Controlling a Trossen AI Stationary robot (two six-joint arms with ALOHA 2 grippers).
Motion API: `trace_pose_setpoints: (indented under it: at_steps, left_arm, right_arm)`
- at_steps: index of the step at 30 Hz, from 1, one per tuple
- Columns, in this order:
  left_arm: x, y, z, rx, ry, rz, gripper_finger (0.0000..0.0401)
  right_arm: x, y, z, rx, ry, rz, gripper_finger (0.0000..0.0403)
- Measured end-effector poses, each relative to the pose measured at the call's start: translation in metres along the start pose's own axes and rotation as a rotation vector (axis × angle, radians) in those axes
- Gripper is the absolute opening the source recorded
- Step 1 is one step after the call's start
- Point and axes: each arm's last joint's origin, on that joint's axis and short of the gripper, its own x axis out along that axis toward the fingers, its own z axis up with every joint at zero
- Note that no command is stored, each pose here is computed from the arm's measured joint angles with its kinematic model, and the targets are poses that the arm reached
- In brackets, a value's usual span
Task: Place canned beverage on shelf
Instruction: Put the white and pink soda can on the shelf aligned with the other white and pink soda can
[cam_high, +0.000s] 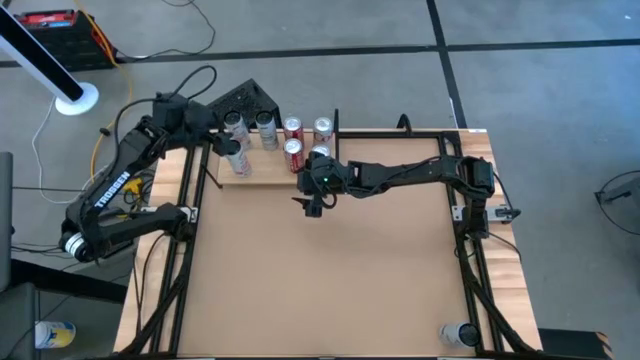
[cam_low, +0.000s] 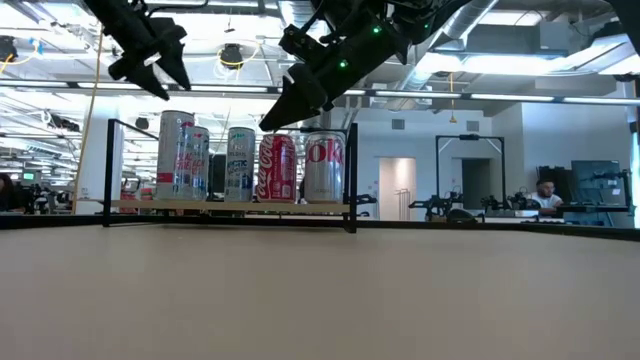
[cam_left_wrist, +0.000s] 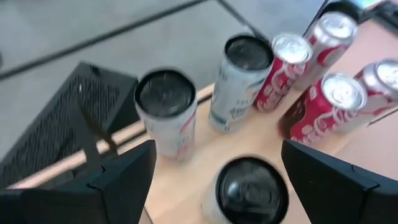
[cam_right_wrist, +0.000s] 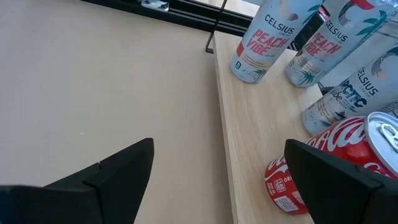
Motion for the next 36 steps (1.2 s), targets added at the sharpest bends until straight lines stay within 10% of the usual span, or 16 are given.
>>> trace_pose_setpoints:
  at_steps: [36]
  left_arm:
    - [0.027,-0.023,-0.019,-0.008,0.177,-0.029,0.0332]
  right_arm:
    - [0.0,0.002,-0.001,-0.001,0.014,0.02,0.0384]
